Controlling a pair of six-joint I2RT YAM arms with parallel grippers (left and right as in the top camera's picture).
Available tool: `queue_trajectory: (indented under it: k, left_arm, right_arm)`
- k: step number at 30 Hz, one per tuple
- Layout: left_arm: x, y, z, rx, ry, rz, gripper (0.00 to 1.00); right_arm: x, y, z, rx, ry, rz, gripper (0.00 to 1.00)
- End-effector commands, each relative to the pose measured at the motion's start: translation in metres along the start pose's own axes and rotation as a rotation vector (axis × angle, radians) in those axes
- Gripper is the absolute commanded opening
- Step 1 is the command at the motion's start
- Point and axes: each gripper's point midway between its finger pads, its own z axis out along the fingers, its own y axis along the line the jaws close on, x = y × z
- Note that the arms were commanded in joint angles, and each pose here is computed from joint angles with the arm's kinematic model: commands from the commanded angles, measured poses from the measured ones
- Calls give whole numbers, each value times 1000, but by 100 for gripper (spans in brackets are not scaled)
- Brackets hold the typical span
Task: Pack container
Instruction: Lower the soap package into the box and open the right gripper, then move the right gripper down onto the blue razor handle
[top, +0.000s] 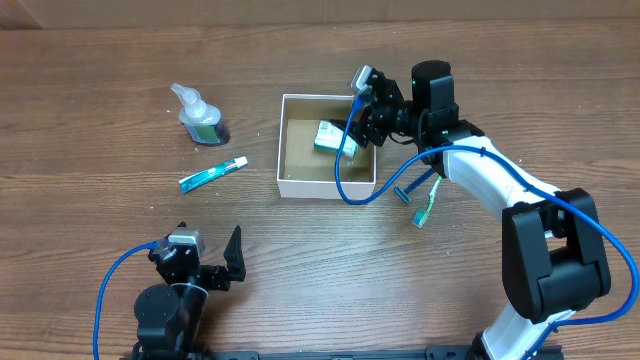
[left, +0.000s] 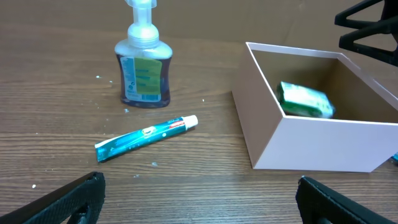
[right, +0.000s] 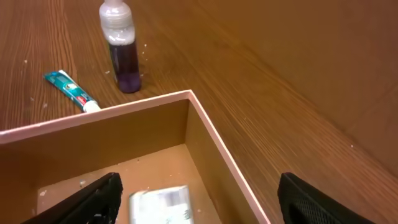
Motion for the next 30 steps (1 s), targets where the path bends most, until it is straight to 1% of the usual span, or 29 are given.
queue_trajectory:
  k: [1, 3, 5, 7, 9, 10, 14, 17, 21, 25, 30]
  left_arm:
    - [1, 0, 0, 3, -5, -11, 100]
    - [1, 0, 0, 3, -5, -11, 100]
    - [1, 0, 0, 3, -5, -11, 100]
    - [1, 0, 0, 3, -5, -11, 100]
    - [1, 0, 0, 3, -5, -11, 100]
    - [1, 0, 0, 3, -5, -11, 100]
    - [1, 0, 0, 3, -5, -11, 100]
    - [1, 0, 0, 3, -6, -11, 100]
    - [1, 0, 0, 3, -6, -11, 100]
    - [1, 0, 0, 3, -6, -11, 100]
    - [1, 0, 0, 3, -5, -11, 100]
  right_arm:
    - [-24, -7, -4, 12, -44, 52, 82]
    - [-34, -7, -9, 20, -58, 75, 83]
    - [-48, -9, -22, 33, -76, 119, 88]
    - [-62, -12, -41, 62, -81, 176, 99]
    - [-69, -22, -62, 143, -65, 268, 100]
    - [-73, -30, -78, 213, -53, 334, 100]
    - [-67, -45, -131, 452, 14, 537, 100]
    - [-51, -42, -170, 620, 88, 688, 98]
    - [-19, -27, -201, 769, 191, 902, 98]
    - [17, -10, -206, 801, 299, 1076, 97]
    - [69, 1, -199, 851, 424, 1294, 94]
